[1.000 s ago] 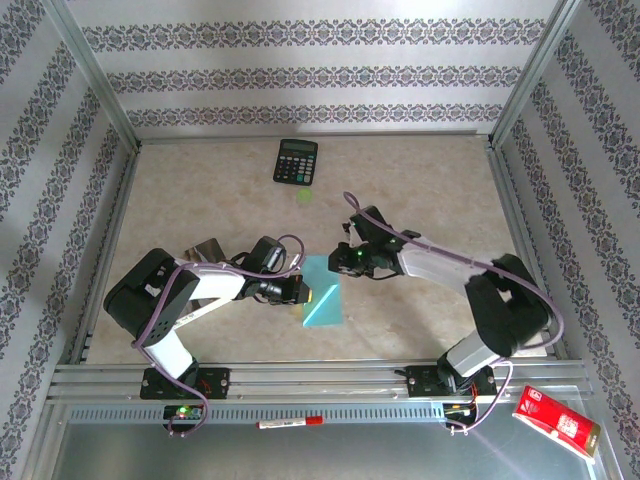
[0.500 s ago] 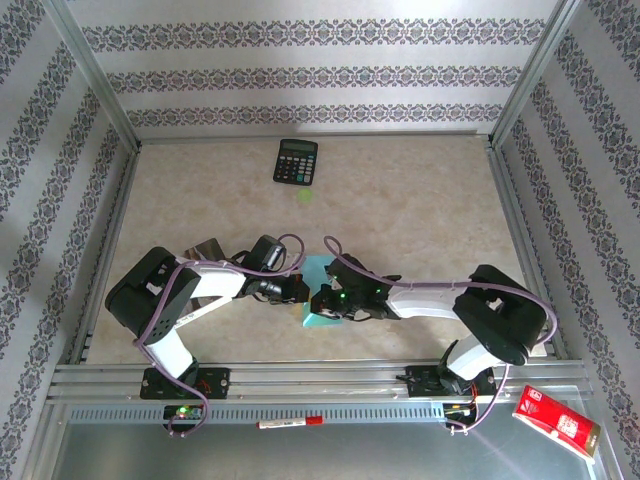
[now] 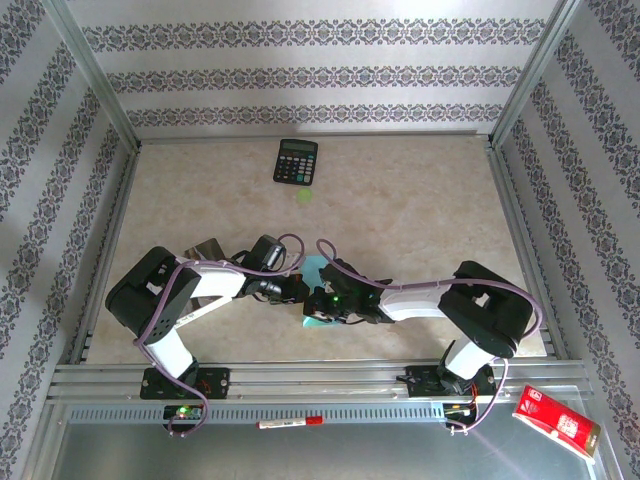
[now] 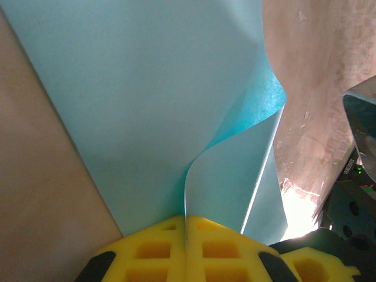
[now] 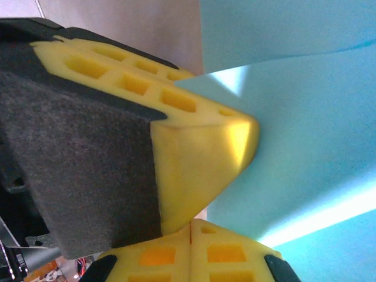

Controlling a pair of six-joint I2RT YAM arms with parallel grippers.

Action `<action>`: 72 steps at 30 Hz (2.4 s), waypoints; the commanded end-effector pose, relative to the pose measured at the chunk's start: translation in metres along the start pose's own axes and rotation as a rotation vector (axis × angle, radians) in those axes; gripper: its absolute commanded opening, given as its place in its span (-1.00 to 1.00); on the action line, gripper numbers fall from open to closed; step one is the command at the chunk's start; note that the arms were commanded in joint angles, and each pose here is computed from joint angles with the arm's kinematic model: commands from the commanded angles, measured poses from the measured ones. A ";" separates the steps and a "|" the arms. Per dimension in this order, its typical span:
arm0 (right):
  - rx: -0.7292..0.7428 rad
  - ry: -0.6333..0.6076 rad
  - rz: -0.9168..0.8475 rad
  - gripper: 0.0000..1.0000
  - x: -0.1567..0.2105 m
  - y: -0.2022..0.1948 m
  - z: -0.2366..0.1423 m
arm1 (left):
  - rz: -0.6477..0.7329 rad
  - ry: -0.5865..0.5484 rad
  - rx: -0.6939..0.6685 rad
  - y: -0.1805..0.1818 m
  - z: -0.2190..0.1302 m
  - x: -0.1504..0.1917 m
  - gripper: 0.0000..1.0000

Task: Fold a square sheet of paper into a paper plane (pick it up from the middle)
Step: Fold the triangle a second time at the center of the table.

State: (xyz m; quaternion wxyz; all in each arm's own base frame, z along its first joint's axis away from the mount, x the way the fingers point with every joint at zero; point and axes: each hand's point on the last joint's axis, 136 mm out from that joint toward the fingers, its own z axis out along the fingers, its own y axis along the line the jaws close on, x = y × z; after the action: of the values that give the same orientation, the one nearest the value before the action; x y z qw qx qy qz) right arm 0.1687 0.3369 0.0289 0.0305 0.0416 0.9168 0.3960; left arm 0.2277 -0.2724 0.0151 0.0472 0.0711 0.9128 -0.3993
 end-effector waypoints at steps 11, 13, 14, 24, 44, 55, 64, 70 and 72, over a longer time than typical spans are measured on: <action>0.052 -0.002 0.018 -1.00 0.006 -0.025 0.012 | -0.100 0.066 -0.176 0.051 0.010 0.025 -1.00; 0.056 -0.001 0.024 -1.00 0.006 -0.028 0.013 | -0.103 0.067 -0.179 0.052 0.011 0.026 -1.00; 0.058 -0.001 0.024 -1.00 0.007 -0.029 0.013 | -0.103 0.069 -0.181 0.052 0.011 0.026 -1.00; 0.049 0.018 0.020 -1.00 0.020 -0.028 0.010 | -0.111 0.075 -0.212 0.059 0.011 0.028 -1.00; 0.035 0.075 -0.015 -1.00 0.045 -0.018 0.013 | -0.117 0.082 -0.232 0.063 0.011 0.031 -1.00; -0.083 -0.051 -0.046 -1.00 0.004 0.013 -0.016 | -0.118 0.094 -0.232 0.064 0.012 0.032 -1.00; -0.028 -0.062 -0.026 -1.00 -0.008 0.000 -0.005 | -0.120 0.101 -0.229 0.064 0.013 0.033 -1.00; 0.011 -0.042 -0.011 -1.00 -0.005 -0.018 0.007 | -0.117 0.100 -0.226 0.062 0.013 0.030 -1.00; 0.020 -0.031 0.000 -1.00 0.000 -0.023 0.008 | -0.115 0.100 -0.227 0.061 0.013 0.029 -1.00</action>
State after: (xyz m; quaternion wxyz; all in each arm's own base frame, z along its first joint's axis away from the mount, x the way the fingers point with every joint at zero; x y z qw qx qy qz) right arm 0.1689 0.3288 0.0151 0.0447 0.0476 0.9160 0.3957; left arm 0.2280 -0.2735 0.0135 0.0243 0.0627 0.9152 -0.3975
